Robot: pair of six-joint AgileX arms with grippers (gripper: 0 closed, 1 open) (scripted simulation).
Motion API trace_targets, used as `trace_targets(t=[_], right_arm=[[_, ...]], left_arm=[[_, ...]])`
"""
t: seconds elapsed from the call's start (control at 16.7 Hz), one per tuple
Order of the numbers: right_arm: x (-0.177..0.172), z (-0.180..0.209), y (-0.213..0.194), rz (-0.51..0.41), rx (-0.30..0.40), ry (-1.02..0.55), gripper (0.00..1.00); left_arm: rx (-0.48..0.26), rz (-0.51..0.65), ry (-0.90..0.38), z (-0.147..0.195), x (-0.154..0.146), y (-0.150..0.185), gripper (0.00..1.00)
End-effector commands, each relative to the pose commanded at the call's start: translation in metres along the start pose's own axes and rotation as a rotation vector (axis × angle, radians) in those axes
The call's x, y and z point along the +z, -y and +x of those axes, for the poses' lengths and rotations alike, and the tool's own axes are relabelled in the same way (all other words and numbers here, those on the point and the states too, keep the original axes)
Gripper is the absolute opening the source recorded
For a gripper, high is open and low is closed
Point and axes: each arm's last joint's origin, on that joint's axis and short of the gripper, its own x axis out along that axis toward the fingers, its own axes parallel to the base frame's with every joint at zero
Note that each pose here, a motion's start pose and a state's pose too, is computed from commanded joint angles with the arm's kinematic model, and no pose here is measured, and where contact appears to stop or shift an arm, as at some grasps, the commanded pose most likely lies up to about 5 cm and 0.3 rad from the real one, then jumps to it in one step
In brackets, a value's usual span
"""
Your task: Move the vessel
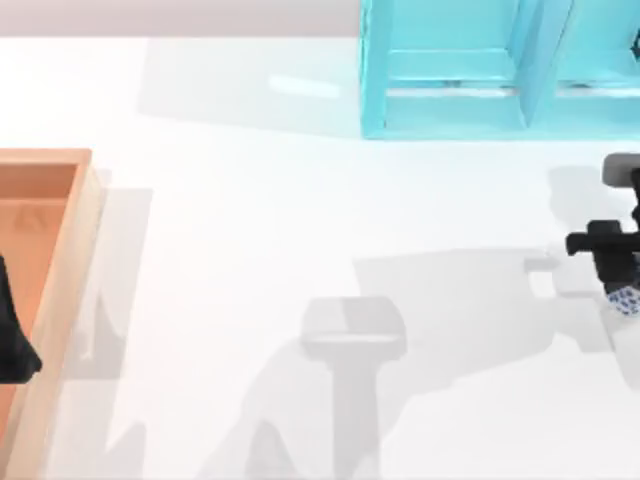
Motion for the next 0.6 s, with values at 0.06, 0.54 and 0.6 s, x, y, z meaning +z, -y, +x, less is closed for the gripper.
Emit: trace_targets(t=[0.06,0.54,0.6], right_arm=[[0.0,0.0,0.0,0.0,0.0,0.0,0.0],[0.0,0.0,0.0,0.0,0.0,0.0,0.6],[0.0,0.0,0.0,0.0,0.0,0.0,0.68]], left_arm=[[0.0,0.0,0.0,0.0,0.0,0.0,1.0],[0.0,0.0,0.0,0.0,0.0,0.0,1.0],[0.0,0.0,0.0,0.0,0.0,0.0,1.0]])
